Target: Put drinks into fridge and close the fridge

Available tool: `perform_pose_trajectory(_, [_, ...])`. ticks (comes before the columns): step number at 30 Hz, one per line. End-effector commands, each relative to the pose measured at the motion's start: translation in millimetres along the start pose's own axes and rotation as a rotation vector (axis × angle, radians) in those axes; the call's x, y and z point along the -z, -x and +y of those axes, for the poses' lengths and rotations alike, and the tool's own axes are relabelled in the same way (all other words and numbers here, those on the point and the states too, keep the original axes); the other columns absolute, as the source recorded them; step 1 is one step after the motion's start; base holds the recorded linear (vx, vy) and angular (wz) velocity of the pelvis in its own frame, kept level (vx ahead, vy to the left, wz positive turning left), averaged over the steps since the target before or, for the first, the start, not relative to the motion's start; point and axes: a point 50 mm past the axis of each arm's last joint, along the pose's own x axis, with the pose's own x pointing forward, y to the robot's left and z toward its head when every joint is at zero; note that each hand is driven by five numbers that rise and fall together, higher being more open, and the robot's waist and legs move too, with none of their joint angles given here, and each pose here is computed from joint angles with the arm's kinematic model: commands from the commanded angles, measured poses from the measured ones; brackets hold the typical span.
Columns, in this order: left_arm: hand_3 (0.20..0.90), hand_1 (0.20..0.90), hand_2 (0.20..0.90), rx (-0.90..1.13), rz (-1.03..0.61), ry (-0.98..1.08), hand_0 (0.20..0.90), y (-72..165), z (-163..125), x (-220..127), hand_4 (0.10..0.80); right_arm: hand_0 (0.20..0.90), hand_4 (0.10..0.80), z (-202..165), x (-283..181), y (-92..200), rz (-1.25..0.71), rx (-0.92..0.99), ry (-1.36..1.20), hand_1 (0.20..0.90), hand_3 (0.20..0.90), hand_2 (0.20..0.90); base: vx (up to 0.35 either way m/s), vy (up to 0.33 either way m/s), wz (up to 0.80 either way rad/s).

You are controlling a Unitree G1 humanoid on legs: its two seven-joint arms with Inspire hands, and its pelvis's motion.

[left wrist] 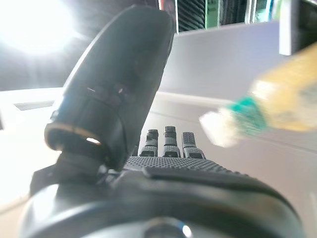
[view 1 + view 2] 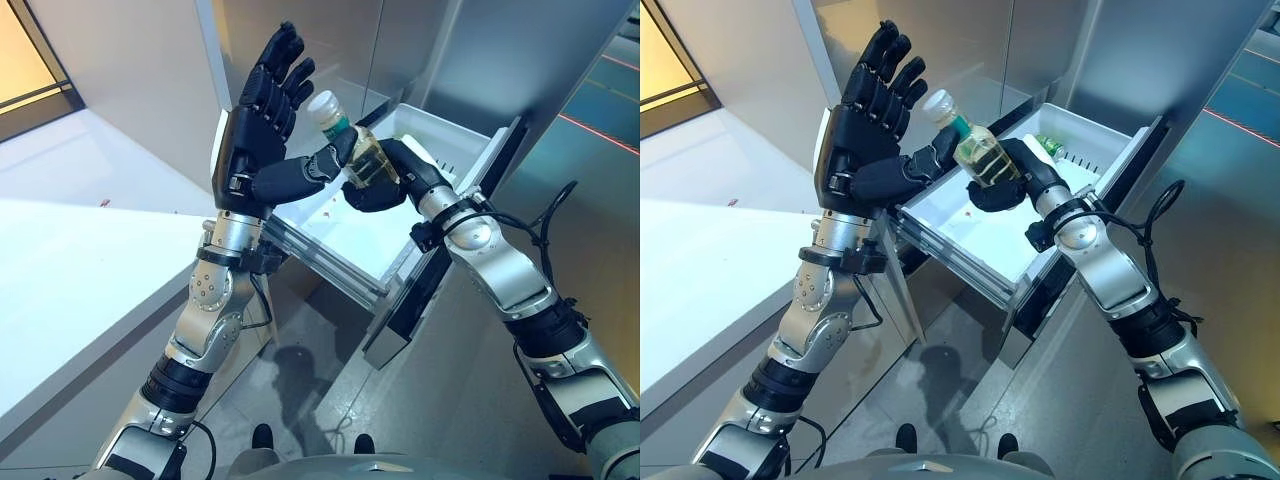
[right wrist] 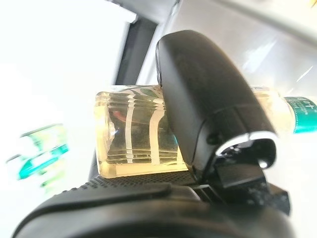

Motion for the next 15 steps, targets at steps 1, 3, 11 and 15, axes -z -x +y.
perform_pose_trajectory(1, [0.9, 0.9, 0.9, 0.138, -0.242, 0.097, 0.9, -21.8, -17.8, -34.9, 0.8, 0.3, 0.1, -69.9, -72.1, 6.6, -0.323, 0.361, 0.029, 0.3, 0.2, 0.3, 0.031, 0.014, 0.08])
perform_pose_trajectory(3, [0.9, 0.9, 0.9, 0.151, -0.226, 0.138, 0.9, -19.5, -16.6, -32.9, 0.8, 0.3, 0.1, -73.7, -68.6, 5.6, -0.313, 0.396, 0.029, 0.3, 0.2, 0.3, 0.029, 0.01, 0.07])
perform_pose_trajectory(11, [0.9, 0.9, 0.9, 0.213, -0.06, 0.246, 0.9, -9.3, -15.1, -12.6, 0.8, 0.3, 0.1, -89.0, -53.0, 0.2, -0.261, 0.532, 0.014, 0.3, 0.2, 0.3, 0.038, 0.013, 0.09])
perform_pose_trajectory(15, [0.9, 0.9, 0.9, 0.275, 0.112, 0.331, 0.9, 6.0, -14.4, 8.0, 0.8, 0.3, 0.1, -105.2, -43.1, -1.1, -0.23, 0.589, 0.012, 0.3, 0.2, 0.3, 0.045, 0.02, 0.17])
